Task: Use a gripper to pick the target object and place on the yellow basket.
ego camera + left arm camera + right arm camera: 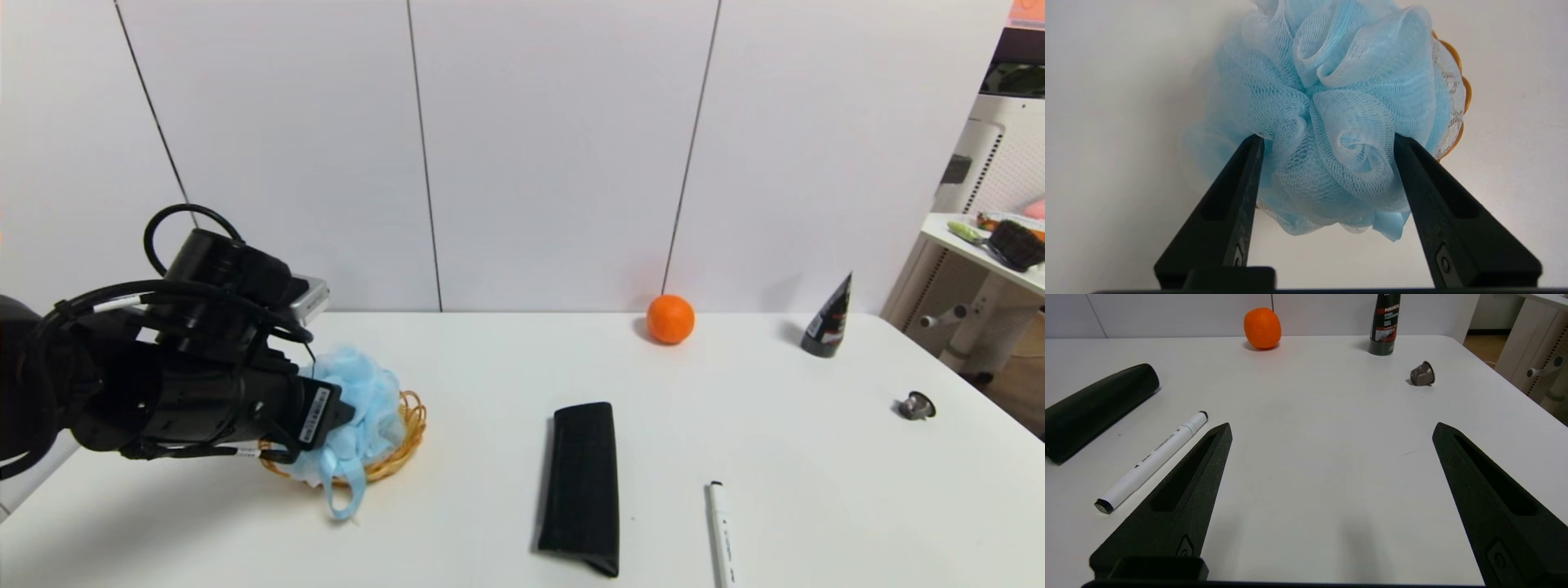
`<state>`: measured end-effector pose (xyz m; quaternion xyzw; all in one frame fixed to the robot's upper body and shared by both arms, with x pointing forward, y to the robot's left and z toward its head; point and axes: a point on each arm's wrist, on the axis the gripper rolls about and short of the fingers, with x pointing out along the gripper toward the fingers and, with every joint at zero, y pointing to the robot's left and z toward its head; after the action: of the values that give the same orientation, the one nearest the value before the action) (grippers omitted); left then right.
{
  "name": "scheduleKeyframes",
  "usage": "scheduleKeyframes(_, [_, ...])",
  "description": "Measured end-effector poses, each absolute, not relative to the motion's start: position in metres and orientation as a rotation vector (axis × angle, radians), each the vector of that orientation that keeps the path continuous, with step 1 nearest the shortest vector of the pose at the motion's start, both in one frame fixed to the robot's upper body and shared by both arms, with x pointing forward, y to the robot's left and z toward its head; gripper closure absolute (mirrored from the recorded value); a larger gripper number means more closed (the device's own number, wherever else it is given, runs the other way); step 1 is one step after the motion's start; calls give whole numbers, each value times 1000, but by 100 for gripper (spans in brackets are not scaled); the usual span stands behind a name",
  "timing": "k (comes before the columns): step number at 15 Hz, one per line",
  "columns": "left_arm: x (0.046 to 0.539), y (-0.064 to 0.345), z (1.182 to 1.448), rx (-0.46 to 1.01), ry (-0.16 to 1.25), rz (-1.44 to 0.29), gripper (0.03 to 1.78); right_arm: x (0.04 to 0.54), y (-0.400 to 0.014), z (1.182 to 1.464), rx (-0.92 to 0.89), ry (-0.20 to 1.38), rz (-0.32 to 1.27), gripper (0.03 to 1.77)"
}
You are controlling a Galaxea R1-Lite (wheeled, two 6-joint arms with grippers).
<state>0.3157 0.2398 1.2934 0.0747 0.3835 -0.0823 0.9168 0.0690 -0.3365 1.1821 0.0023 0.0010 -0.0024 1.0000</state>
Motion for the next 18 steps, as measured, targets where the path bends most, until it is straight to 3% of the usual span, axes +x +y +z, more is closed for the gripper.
scheduleKeyframes(5, [280, 253, 1314, 125, 692, -187, 39, 69, -336, 1182, 5, 1, -4, 11])
scheduleKeyframes(13, [237, 272, 1339, 67, 496, -215, 21, 69, -336, 1182, 4, 1, -5, 11])
scheduleKeyframes(15, [207, 286, 1336, 67, 414, -224, 18, 69, -336, 1182, 5, 1, -4, 11])
scheduleKeyframes(18, [156, 313, 1307, 89, 274, -192, 16, 69, -336, 1182, 4, 2, -5, 11])
